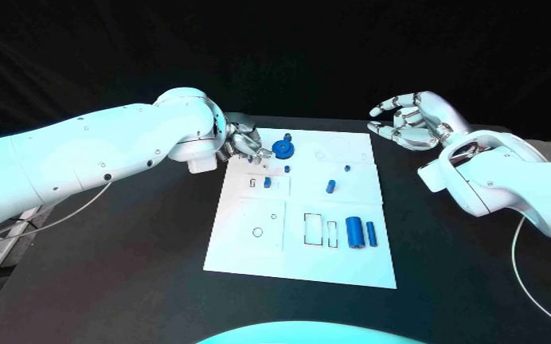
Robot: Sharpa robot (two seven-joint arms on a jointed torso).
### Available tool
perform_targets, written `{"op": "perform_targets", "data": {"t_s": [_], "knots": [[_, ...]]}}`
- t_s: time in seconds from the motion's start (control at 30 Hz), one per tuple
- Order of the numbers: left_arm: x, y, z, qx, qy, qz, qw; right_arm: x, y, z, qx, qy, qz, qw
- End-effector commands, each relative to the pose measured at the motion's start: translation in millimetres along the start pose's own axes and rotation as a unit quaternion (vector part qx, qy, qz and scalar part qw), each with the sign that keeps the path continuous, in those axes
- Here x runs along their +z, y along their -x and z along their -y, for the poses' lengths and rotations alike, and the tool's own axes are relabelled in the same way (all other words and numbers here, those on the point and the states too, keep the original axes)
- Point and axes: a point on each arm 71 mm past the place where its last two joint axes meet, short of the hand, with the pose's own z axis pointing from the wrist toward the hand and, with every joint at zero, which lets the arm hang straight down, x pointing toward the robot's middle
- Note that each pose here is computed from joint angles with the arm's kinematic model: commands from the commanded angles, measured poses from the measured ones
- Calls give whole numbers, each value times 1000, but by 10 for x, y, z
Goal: Assemble the parts on the task board
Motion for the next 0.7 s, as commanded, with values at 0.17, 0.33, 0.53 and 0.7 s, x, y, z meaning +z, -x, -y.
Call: {"op": "perform_targets", "data": {"t_s": [0.17, 0.33, 0.53, 0.7], "knots": [[72, 169, -46, 16, 15, -2, 1000, 0, -4, -1, -1, 4, 0, 1000], [194, 278, -108, 17, 34, 11, 999, 4, -7, -2, -1, 4, -1, 1000], [323, 320, -188, 26, 57, 9, 998, 6, -11, -2, -1, 4, -1, 1000], [385, 333, -247, 35, 74, 3, 997, 7, -13, -2, -1, 4, -1, 1000]]}}
